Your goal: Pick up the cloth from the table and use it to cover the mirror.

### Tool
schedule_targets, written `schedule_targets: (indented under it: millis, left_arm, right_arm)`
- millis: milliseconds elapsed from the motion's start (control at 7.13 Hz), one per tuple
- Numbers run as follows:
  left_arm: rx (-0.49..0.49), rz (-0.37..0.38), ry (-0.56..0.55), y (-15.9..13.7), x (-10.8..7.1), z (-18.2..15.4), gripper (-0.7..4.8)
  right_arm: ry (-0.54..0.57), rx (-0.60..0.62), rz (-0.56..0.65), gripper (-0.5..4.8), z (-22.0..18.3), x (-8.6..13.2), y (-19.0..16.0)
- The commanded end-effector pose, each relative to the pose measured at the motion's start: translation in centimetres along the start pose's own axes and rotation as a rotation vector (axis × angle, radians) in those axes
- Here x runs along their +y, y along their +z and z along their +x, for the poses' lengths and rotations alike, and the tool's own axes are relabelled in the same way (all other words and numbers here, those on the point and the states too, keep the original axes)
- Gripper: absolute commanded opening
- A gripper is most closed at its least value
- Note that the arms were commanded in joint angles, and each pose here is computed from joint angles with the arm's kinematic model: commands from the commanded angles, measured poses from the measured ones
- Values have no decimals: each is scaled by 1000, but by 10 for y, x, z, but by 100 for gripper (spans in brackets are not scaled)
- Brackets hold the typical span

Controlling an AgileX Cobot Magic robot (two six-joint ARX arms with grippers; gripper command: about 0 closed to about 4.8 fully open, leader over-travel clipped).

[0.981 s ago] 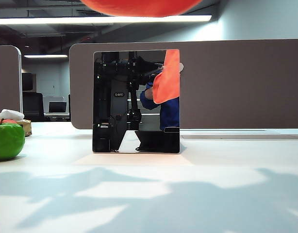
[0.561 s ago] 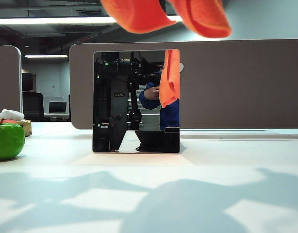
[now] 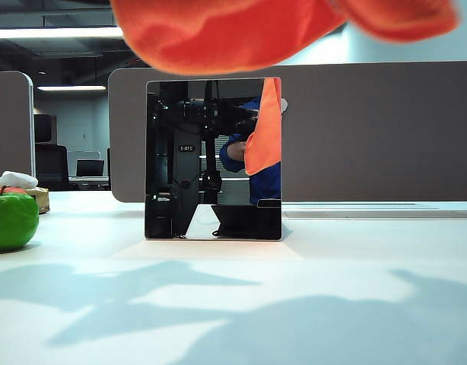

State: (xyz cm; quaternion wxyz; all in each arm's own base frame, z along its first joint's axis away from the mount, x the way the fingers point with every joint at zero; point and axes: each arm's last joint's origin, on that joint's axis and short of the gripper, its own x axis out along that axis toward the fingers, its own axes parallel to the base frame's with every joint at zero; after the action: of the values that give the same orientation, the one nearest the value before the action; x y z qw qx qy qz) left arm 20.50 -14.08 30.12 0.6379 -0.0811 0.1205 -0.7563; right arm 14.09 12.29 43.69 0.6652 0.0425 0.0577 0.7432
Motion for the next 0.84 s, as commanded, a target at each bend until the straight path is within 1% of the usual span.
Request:
schedule_targets:
  millis: [140, 280, 420, 561, 701, 841]
  left_arm:
    - [27, -10, -123, -5, 5, 3, 342]
    - [51, -32, -234, -5, 1, 2, 342]
    - [54, -43, -241, -5, 1, 2, 341]
    - [56, -48, -251, -5, 1, 2, 327]
    - [71, -73, -189, -15, 2, 24, 211]
    - [73, -92, -153, -19, 8, 26, 211]
  right_arm:
    - [-2, 14, 28, -1, -1, 1, -1]
    - [-79, 23, 13, -1, 0, -2, -4]
    - [-84, 27, 20, -1, 0, -4, -5]
    - [-126, 43, 27, -1, 0, -6, -8]
    - [-182, -19, -98, -1, 6, -19, 1]
    - [-180, -23, -104, -1, 6, -17, 3]
